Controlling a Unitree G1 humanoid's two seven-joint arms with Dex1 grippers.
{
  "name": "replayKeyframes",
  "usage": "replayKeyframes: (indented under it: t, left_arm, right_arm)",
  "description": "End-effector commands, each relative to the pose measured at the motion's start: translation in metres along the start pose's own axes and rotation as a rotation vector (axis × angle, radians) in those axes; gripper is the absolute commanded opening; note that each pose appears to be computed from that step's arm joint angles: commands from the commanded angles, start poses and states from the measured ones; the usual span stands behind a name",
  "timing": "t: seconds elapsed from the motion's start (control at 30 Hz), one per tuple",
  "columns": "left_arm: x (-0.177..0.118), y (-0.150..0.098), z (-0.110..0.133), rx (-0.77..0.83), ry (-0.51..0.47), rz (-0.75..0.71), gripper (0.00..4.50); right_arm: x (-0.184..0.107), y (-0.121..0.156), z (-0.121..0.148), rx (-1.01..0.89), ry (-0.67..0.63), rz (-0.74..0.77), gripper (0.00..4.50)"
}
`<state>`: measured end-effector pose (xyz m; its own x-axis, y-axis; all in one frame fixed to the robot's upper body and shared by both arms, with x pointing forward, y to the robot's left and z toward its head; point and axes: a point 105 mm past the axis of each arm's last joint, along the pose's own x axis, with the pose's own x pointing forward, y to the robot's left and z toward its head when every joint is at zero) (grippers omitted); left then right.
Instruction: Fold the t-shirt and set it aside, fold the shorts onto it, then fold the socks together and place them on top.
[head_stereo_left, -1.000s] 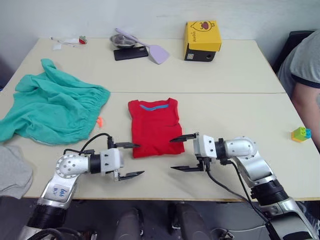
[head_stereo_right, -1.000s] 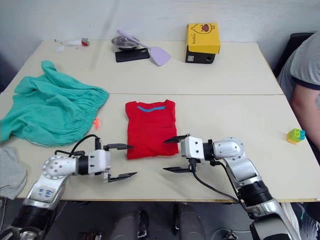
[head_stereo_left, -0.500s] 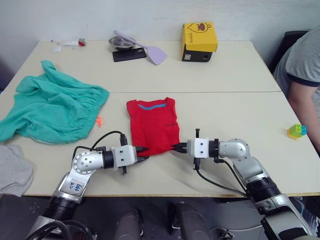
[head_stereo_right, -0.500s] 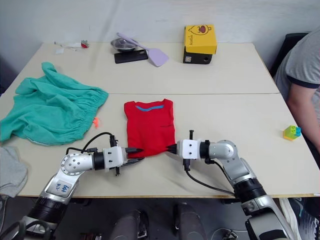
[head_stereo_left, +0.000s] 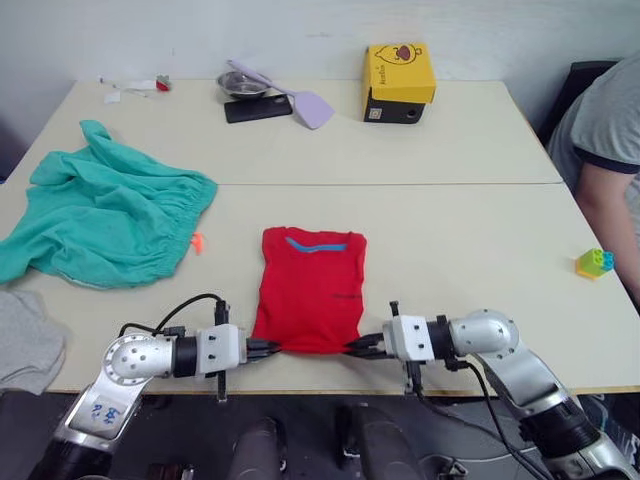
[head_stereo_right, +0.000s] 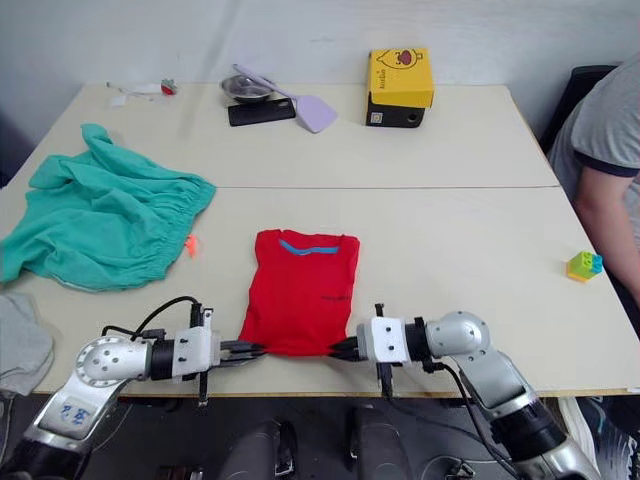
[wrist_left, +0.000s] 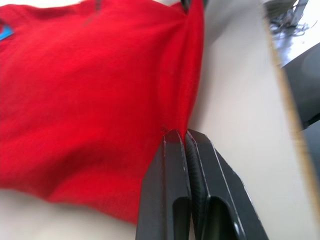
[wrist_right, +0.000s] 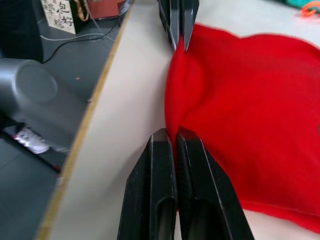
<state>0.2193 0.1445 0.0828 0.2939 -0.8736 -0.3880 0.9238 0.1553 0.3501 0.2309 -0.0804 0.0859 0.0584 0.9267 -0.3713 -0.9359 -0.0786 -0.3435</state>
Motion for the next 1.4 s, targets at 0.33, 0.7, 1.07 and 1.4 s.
replayKeyframes:
  t: [0.33, 0.7, 1.07, 1.4]
  left_arm:
    - [-0.027, -0.014, 0.001, -0.237, 0.004, 0.009, 2.07]
    - [-0.018, 0.035, 0.039, -0.326, -0.240, 0.089, 2.53]
    - [0.043, 0.040, -0.007, -0.338, -0.042, 0.175, 0.04]
    - [0.022, 0.036, -0.016, -0.312, -0.011, 0.204, 0.04]
  right_arm:
    - [-0.023, 0.008, 0.012, 0.133, -0.106, 0.015, 2.13]
    - [-0.011, -0.030, 0.035, 0.161, -0.214, -0.047, 0.73]
    - [0.020, -0.053, -0.018, 0.119, -0.059, -0.291, 0.00]
    - [-0.019, -0.069, -0.034, 0.354, -0.096, -0.514, 0.00]
